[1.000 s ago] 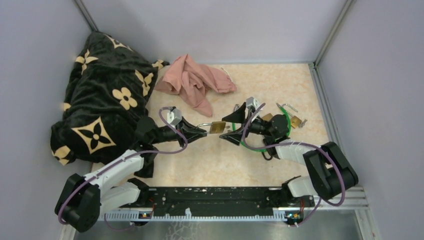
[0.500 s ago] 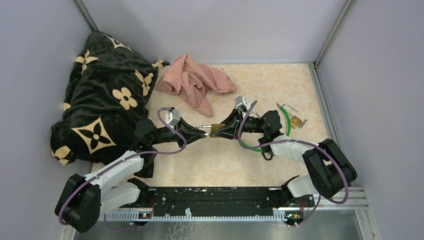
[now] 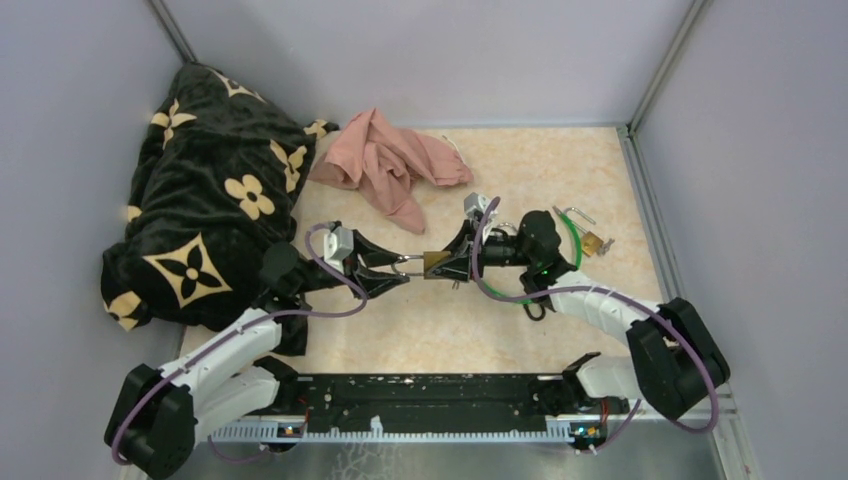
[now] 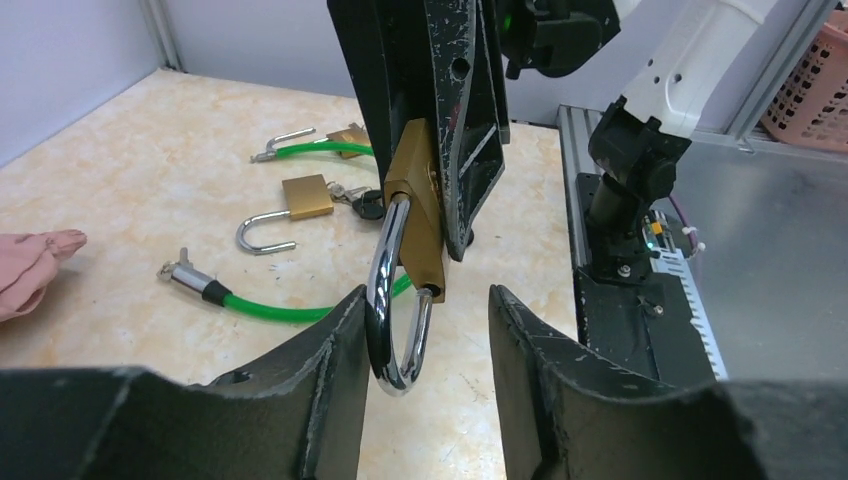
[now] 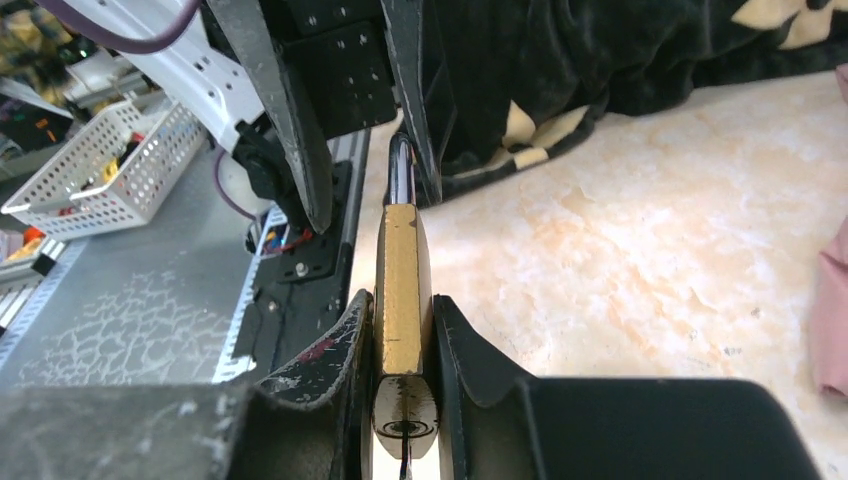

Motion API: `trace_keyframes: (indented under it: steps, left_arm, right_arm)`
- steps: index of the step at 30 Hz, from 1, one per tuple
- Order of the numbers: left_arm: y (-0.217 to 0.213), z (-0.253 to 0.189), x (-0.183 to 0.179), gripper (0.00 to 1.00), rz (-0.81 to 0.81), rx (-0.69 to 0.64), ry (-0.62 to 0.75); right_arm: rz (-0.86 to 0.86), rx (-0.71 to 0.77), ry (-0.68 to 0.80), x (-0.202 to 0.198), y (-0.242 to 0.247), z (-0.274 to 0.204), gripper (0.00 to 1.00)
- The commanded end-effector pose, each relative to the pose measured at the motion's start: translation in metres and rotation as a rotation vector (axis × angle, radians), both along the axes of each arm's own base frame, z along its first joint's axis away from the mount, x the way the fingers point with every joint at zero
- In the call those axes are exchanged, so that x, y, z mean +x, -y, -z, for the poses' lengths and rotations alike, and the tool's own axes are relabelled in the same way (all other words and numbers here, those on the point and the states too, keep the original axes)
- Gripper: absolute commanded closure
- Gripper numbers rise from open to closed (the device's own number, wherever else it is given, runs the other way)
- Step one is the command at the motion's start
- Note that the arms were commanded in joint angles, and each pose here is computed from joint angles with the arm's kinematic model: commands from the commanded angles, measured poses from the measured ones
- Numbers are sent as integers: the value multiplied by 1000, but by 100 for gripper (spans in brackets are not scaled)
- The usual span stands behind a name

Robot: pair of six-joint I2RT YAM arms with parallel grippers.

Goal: Lock with the key
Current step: Lock the lock.

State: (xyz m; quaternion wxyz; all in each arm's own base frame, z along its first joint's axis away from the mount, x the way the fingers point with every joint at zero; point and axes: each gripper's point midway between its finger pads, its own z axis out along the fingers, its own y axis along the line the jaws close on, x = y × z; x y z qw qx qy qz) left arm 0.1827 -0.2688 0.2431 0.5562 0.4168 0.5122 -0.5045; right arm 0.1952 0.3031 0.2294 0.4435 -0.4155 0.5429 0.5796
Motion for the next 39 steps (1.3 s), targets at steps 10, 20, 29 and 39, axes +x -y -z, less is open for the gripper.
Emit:
trace_keyframes:
  steps: [10, 20, 29, 39]
  left_arm:
    - [-5, 4, 1, 62, 27, 39, -9]
    - [2, -6, -17, 91, 120, 4, 65]
    - [12, -16, -19, 100, 130, -39, 35]
    - [16, -11, -32, 100, 229, 6, 59]
  right_arm:
    - [29, 1, 214, 2, 9, -59, 100]
    - [33, 13, 206, 4, 3, -59, 100]
    - [74, 77, 209, 10, -7, -69, 100]
    - [273, 16, 350, 43, 4, -72, 100]
